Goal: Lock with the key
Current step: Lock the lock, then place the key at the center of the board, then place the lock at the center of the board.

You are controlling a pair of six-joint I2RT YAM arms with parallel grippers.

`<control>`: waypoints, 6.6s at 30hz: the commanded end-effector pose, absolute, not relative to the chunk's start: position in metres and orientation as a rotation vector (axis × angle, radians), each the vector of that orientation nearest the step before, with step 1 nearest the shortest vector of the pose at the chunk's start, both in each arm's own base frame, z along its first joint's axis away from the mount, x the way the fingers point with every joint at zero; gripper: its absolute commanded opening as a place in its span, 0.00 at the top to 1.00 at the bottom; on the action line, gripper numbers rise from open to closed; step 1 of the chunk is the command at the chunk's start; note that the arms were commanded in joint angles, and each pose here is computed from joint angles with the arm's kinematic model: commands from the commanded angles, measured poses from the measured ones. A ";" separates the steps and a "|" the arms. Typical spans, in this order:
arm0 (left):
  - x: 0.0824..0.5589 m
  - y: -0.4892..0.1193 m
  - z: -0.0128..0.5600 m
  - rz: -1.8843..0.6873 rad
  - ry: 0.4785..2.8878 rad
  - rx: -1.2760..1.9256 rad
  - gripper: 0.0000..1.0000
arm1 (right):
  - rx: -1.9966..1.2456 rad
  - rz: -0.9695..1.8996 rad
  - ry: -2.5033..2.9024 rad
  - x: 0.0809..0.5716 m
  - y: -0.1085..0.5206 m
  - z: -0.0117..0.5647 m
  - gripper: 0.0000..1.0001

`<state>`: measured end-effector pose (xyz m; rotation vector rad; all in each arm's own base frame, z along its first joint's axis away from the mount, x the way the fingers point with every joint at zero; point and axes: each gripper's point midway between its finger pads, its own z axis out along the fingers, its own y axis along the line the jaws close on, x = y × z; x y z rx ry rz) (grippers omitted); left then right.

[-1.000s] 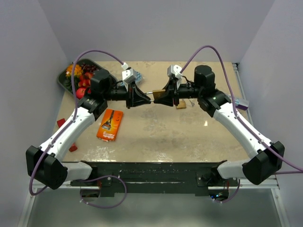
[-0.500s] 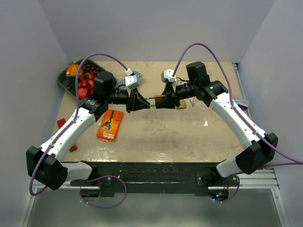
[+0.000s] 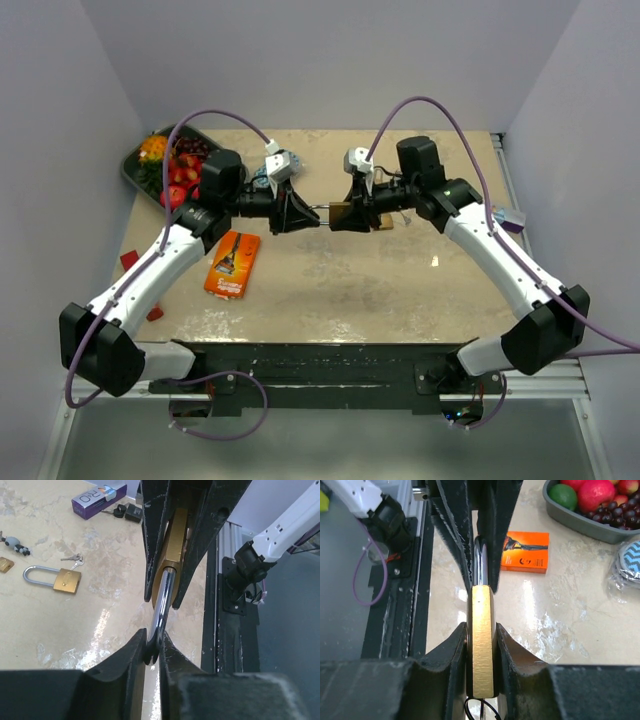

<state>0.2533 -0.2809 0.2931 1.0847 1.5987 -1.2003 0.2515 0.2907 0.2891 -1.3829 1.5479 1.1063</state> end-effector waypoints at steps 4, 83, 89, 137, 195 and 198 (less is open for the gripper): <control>0.261 -0.292 0.371 -1.187 1.305 1.035 0.65 | -1.220 1.245 1.516 0.249 0.305 0.315 1.00; 0.282 -0.270 0.333 -1.244 1.380 1.098 1.00 | -1.271 1.281 1.742 0.269 0.250 0.283 1.00; 0.295 -0.257 0.336 -1.205 1.386 1.074 1.00 | -1.274 1.197 1.822 0.269 0.226 0.264 1.00; 0.294 -0.230 0.270 -1.073 1.597 1.053 1.00 | -0.066 0.449 2.666 0.336 0.067 0.029 1.00; 0.257 -0.307 0.251 -1.677 2.000 0.849 1.00 | -1.509 0.294 1.488 0.267 0.279 0.205 0.01; 0.255 -0.306 0.251 -1.682 1.997 0.850 1.00 | -1.517 0.278 1.481 0.269 0.282 0.203 0.01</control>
